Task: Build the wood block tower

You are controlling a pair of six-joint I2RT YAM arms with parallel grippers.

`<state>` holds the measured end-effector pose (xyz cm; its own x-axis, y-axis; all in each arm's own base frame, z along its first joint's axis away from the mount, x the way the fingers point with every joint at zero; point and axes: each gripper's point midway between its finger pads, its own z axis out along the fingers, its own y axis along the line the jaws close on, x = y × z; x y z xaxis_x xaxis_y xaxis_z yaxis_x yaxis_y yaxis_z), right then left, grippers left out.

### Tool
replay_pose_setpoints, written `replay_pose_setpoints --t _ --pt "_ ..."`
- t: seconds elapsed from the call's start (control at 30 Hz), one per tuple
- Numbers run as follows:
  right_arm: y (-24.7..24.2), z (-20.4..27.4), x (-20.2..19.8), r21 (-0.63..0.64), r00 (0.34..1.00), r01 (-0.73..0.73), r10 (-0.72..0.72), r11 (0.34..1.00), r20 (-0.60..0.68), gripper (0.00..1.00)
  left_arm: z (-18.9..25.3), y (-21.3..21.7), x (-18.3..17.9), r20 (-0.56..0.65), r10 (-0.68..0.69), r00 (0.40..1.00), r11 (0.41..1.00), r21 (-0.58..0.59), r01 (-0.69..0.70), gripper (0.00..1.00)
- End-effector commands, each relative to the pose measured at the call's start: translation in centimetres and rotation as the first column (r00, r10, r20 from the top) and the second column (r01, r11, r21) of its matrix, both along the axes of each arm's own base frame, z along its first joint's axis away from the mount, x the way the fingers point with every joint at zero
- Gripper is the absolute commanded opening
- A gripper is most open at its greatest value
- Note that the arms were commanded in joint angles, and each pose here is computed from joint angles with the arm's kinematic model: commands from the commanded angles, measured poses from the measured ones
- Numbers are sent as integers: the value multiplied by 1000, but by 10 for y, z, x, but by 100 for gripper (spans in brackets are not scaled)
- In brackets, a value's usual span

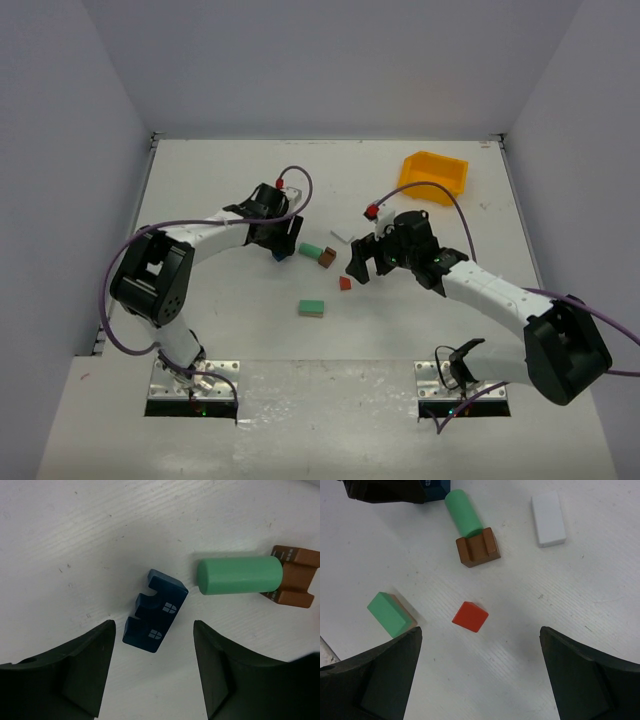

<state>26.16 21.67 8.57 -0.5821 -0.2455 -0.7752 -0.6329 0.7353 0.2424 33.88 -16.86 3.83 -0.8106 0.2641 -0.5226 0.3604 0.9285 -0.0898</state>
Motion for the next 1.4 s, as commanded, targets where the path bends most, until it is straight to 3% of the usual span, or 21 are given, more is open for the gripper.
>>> replay_pose_setpoints --t 0.0,0.13,0.4,0.57,0.7,0.8,0.83,0.97,1.13,1.37 --pt "2 8 9 22 999 0 -1 1000 42 99 -5 -8 3 2 -30 1000 999 17 30 60" --pt "2 6 10 20 999 4 -5 1000 35 99 -12 -9 3 -7 -39 999 999 34 39 56" --pt "1 7 12 34 1000 22 -22 999 22 99 -18 -9 4 -18 -18 1000 999 49 19 14" --pt "8 15 10 119 998 65 -64 991 -11 99 14 -29 5 61 -55 997 997 -46 57 5" --pt "17 32 10 254 991 135 -124 958 -59 99 57 -51 1 193 -72 978 978 -178 107 0" --pt "24 47 14 348 981 189 -164 918 -98 99 98 -72 0 330 -82 940 926 -324 195 0" --pt "27 56 15 409 977 214 -184 887 -113 99 119 -84 -8 400 -98 911 881 -390 266 0" --pt "36 89 15 563 981 191 -172 804 -88 99 152 -91 -26 515 -88 852 813 -457 360 0" --pt "38 113 19 642 980 186 -192 744 -61 99 157 -96 -36 523 -92 847 779 -492 388 0" --pt "64 125 19 665 994 99 -106 741 -30 99 160 -104 -43 519 -101 849 750 -520 408 0"
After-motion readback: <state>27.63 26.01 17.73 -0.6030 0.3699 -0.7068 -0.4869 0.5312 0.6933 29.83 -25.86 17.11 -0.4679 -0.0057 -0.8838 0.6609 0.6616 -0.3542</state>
